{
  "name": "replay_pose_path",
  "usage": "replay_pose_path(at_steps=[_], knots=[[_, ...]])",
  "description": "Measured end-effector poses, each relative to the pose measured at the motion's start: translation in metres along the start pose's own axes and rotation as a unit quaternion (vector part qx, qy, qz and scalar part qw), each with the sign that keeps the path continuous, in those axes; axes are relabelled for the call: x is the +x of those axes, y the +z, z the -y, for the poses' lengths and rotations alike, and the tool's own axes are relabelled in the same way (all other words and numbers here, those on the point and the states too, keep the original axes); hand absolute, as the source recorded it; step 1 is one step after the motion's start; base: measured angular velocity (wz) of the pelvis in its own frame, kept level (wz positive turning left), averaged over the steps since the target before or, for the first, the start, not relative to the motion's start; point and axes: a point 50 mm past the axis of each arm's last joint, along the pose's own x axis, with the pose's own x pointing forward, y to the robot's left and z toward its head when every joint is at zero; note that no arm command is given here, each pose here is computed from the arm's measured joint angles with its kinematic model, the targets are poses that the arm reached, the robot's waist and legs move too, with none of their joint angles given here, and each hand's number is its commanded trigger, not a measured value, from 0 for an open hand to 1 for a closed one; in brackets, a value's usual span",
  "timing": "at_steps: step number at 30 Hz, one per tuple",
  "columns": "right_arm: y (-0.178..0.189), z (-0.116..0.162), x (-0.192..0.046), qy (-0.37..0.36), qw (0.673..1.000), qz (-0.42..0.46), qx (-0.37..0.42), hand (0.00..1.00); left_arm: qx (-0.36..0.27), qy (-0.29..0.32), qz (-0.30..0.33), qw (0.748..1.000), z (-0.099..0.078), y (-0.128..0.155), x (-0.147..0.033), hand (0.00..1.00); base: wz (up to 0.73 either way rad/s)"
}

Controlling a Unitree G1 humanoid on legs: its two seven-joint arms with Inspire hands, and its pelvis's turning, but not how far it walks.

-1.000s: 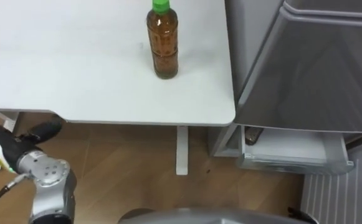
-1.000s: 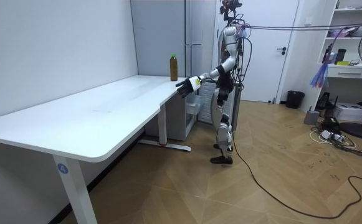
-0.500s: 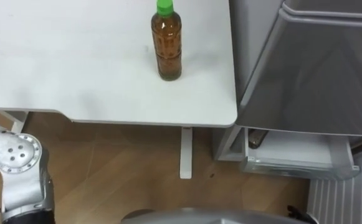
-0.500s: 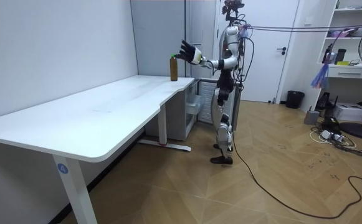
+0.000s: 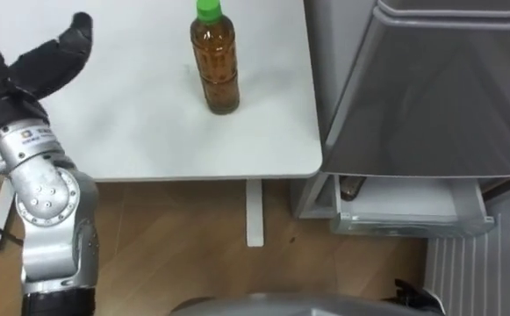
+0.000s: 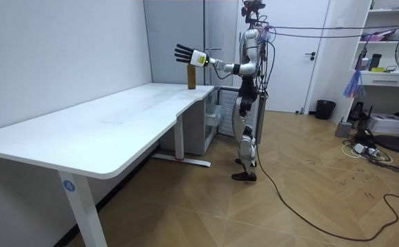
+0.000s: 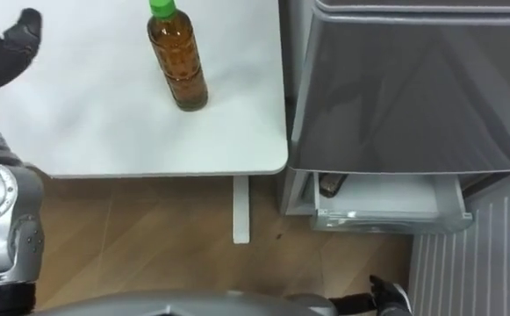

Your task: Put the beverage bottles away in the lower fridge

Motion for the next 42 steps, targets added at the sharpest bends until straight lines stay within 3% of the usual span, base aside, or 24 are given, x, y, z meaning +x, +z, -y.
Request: replay_pose_path(at_steps=[6, 15, 26, 42], knots=[[0.002, 0.002, 0.000, 0.004, 1.000, 0.003, 0.001, 0.00, -0.005, -0.107, -0.022, 0.994, 0.022, -0.005, -0.005, 0.00, 0.00], [0.003, 0.004, 0.001, 0.002, 1.000, 0.002, -0.001, 0.00, 0.001, -0.179, -0.040, 0.983, 0.029, -0.008, -0.007, 0.00, 0.00], [0.003, 0.004, 0.001, -0.005, 1.000, 0.002, -0.002, 0.00, -0.003, -0.219, -0.069, 0.973, 0.032, -0.014, -0.009, 0.00, 0.00], [-0.010, 0.004, -0.001, -0.012, 0.999, -0.037, -0.011, 0.00, -0.050, -0.213, -0.121, 0.968, 0.033, -0.028, -0.005, 0.00, -0.02]])
